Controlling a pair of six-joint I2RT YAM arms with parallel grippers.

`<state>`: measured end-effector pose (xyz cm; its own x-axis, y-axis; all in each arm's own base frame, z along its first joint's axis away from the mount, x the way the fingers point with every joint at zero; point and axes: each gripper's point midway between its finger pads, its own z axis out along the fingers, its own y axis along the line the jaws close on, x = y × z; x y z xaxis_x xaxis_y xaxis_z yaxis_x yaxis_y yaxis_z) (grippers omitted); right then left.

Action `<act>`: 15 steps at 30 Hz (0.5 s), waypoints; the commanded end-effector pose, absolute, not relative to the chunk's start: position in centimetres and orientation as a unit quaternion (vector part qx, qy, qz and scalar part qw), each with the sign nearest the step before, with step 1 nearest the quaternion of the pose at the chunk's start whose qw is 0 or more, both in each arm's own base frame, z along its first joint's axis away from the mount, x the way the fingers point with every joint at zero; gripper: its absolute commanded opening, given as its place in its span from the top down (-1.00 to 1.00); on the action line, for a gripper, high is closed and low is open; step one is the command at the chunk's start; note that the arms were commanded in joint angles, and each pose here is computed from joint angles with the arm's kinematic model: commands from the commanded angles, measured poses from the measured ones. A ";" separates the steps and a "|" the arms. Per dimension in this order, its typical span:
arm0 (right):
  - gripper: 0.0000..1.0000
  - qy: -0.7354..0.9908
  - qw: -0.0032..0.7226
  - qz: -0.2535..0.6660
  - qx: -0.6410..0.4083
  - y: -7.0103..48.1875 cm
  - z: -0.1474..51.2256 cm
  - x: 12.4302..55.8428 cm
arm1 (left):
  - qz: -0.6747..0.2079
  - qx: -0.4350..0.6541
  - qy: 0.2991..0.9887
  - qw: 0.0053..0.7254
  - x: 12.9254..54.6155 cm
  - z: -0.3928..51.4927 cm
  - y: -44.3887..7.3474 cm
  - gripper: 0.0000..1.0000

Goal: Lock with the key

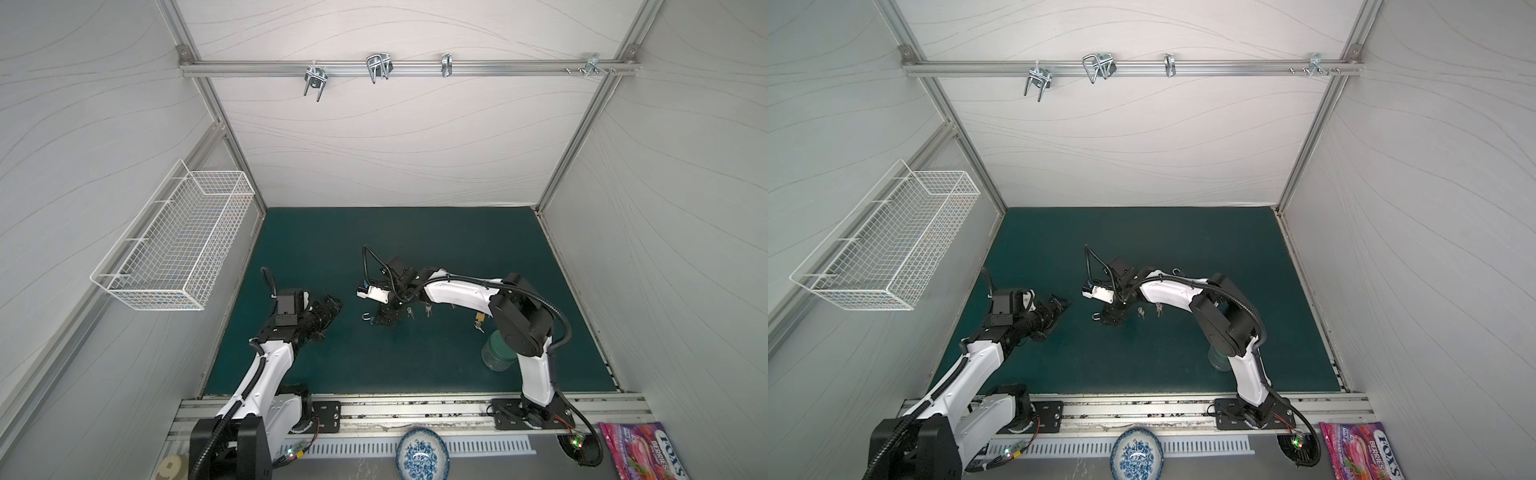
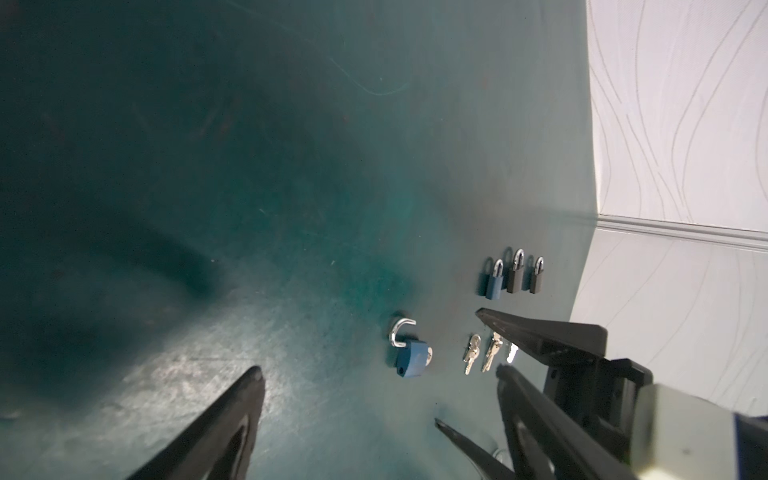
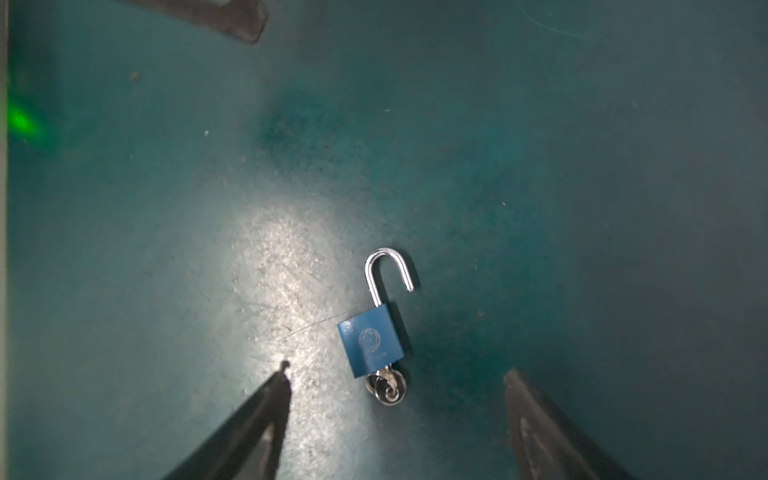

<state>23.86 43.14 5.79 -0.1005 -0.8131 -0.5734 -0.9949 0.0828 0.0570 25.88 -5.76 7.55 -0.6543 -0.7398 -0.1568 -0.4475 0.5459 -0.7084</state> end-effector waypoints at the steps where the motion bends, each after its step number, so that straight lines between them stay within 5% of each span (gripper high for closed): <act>1: -0.49 0.685 0.177 0.211 -0.675 43.1 4.5 22.7 | -0.340 -0.343 0.840 0.246 26.6 8.9 -5.8 -0.76; 15: -0.40 0.687 0.142 0.213 -0.680 43.3 2.5 22.1 | -0.337 -0.341 0.843 0.244 26.4 8.9 -5.8 -0.73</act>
<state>22.84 43.48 3.33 -0.0629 -0.8592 -0.5078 -0.9963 0.0243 0.0822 25.93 -5.84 8.03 -0.6536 -0.7383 -0.1666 -0.4318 0.5445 -0.7190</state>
